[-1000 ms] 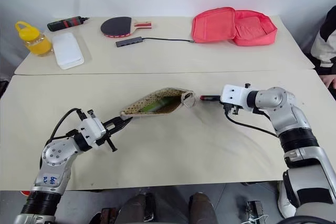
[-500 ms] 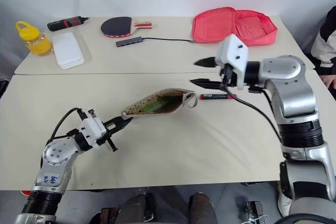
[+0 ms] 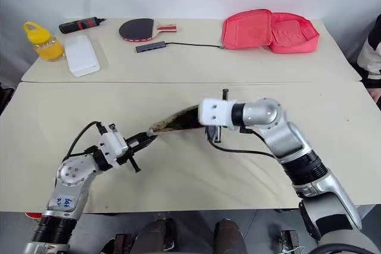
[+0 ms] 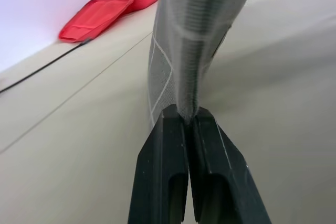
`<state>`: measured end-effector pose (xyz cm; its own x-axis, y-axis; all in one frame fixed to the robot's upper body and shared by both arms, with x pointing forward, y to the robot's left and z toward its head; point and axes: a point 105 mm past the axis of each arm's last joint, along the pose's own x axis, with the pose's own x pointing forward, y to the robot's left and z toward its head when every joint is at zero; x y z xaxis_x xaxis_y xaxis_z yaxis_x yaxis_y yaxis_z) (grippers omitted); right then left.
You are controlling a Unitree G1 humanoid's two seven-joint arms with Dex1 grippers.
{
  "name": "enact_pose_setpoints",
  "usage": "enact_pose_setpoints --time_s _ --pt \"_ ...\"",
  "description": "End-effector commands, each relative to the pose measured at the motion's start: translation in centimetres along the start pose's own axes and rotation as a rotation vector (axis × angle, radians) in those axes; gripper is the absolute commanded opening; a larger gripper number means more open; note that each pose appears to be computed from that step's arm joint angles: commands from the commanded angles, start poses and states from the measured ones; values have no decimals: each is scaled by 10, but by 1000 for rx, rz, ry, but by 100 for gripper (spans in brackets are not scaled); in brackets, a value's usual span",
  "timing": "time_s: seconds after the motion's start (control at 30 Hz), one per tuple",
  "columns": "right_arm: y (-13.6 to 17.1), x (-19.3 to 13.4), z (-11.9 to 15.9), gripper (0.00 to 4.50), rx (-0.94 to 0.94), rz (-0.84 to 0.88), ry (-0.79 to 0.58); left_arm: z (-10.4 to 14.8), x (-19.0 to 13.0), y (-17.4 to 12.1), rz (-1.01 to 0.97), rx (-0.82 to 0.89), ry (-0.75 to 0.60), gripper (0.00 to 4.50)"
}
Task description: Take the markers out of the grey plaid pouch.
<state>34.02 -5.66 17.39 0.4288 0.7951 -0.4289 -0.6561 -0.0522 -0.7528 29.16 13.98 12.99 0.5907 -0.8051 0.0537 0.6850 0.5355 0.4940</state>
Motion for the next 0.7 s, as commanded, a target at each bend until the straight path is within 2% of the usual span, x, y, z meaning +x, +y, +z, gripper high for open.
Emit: enact_pose_setpoints --time_s 0.03,0.2,0.23,0.3,0.43,0.7 --pt "-3 8 8 2 -115 6 -1 18 7 -7 -31 7 -66 0" --pt "-10 11 4 2 -93 -30 6 23 12 -14 -59 -22 -86 0" --pt "-10 11 4 18 -81 -27 2 24 13 -15 -64 -24 -87 0" --pt "-9 13 5 54 -74 -27 -4 24 14 -16 -74 -23 -86 0" --pt "-11 12 7 192 -93 -34 1 26 17 -17 -78 -26 -92 0" --pt "-13 14 5 192 -121 -40 21 29 22 -21 -116 -28 -110 0"
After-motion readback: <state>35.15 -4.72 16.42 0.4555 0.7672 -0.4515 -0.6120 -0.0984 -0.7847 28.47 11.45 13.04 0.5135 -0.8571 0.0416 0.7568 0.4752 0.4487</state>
